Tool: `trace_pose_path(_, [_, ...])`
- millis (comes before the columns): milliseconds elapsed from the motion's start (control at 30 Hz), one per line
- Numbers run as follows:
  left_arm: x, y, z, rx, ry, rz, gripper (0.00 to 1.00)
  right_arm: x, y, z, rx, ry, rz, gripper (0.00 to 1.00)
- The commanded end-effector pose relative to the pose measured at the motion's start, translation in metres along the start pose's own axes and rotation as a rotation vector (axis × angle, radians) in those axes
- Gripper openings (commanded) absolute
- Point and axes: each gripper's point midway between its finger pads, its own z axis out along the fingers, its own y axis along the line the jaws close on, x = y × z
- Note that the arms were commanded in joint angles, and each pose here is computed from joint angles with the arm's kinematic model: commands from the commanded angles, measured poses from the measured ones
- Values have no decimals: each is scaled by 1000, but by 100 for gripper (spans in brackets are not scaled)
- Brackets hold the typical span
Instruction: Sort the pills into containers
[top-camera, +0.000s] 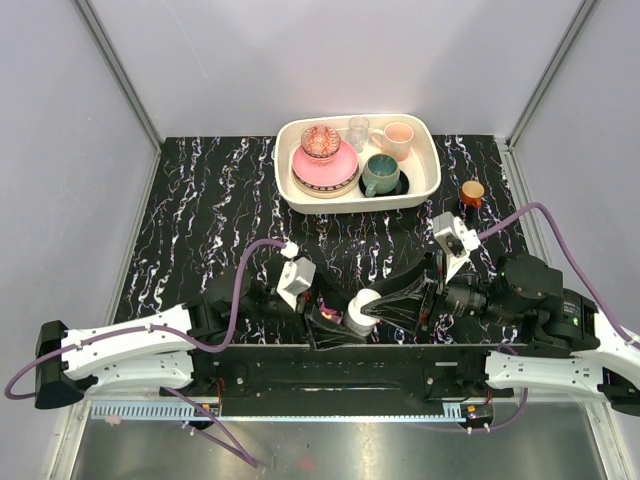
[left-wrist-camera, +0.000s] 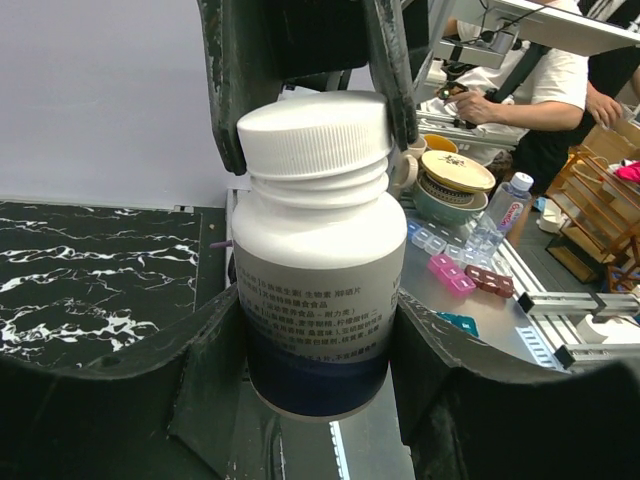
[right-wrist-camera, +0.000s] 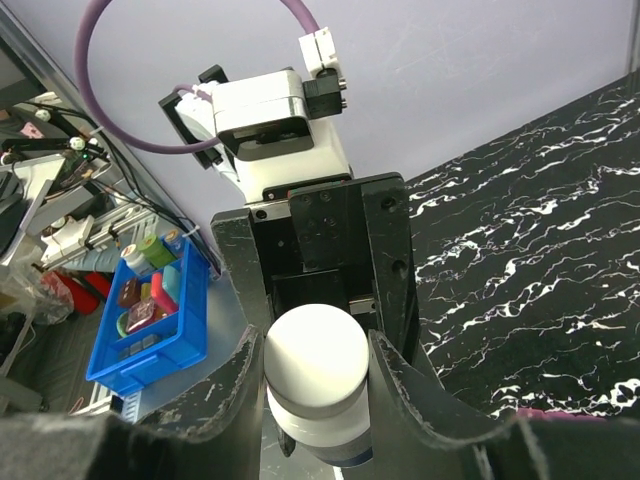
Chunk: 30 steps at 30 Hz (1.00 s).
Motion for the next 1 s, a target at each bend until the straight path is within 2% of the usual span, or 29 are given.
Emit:
trace_pose_path(0, [-71,-11,0,15,-226,65,0,44,15,-8,-109,197,-11,1])
trace_pose_path(567, [-80,-36,-8,139,-299,24,0,51,22,-10,-170,234,-47,0])
trace_pose_path(967, [-81,-32,-15,103,-337,9,0,57,21,-7,-173,262,-63,0])
